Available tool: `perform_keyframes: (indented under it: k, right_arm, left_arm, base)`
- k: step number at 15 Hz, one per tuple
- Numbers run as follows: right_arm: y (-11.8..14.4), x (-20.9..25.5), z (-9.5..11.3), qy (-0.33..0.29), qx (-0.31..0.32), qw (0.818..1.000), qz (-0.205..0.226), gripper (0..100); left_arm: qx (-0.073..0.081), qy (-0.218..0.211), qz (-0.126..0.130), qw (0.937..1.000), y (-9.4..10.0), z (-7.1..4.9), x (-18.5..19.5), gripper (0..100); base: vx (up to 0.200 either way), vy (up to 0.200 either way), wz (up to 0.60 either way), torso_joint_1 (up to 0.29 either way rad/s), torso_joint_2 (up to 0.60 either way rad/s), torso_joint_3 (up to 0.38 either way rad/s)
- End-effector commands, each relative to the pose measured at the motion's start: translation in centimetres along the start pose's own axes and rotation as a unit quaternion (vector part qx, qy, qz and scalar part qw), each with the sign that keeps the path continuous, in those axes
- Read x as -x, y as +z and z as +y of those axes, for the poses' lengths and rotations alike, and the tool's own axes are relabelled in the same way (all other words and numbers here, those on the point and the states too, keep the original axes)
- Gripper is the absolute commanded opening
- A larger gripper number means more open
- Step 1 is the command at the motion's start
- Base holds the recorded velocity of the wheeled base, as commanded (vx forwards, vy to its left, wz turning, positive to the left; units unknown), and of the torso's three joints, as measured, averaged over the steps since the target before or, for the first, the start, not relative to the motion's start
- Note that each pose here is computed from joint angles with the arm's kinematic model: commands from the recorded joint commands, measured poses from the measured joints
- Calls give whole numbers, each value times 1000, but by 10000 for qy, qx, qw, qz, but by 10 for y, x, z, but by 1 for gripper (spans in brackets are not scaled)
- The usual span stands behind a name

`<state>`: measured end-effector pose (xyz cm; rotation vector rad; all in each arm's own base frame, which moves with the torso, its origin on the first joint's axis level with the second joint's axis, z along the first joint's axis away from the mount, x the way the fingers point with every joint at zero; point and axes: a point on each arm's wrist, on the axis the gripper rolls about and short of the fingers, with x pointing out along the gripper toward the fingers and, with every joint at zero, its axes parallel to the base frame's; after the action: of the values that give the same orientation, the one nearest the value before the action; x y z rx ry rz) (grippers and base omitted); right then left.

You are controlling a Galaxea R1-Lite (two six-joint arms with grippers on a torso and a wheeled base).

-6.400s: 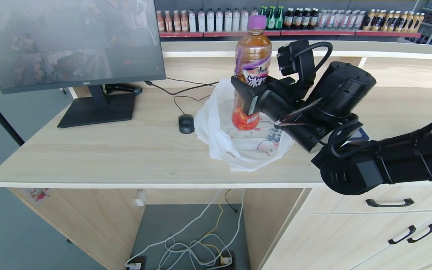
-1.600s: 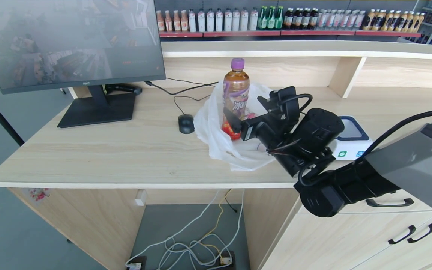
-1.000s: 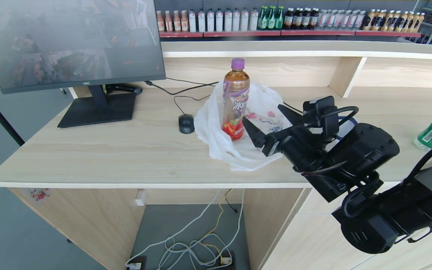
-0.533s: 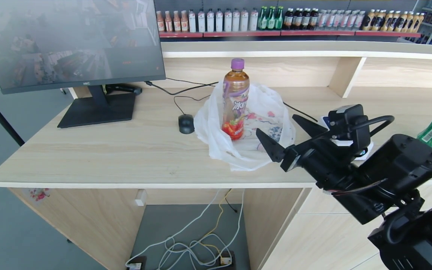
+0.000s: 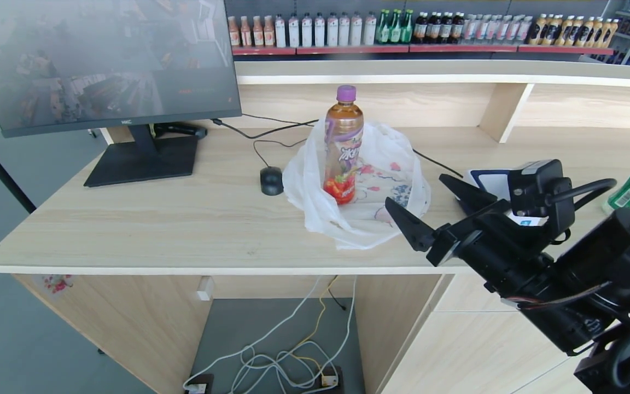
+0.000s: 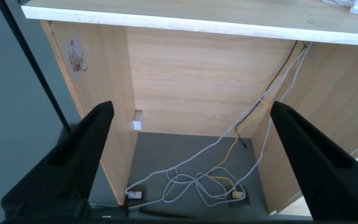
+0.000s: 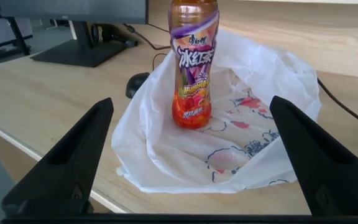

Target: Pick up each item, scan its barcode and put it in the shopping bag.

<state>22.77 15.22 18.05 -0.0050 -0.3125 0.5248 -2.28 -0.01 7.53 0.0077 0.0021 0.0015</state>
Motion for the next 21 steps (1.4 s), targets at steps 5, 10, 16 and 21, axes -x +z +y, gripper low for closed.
perform_keyframes:
  k: [5, 10, 16, 21]
  right_arm:
    - [5, 2, -1, -8, -6, 10000, -80, 100]
    - [6, 5, -1, -15, -3, 10000, -79, 100]
    - [12, 5, -3, -55, 9, 9998, -176, 100]
    - [14, 12, -4, -52, 25, 9999, -153, 100]
  left_arm:
    - [15, 0, -3, 10000, 0, 0, 0, 100]
    - [38, 8, -3, 10000, 0, 0, 0, 100]
    - [46, 8, -3, 10000, 0, 0, 0, 100]
    - [61, 8, -3, 10000, 0, 0, 0, 100]
  base:
    - [0, -80, 0, -1, 2, 1]
    - [0, -200, 0, 4, 2, 2]
    - [0, -200, 0, 3, 2, 2]
    - [0, -200, 0, 0, 2, 3]
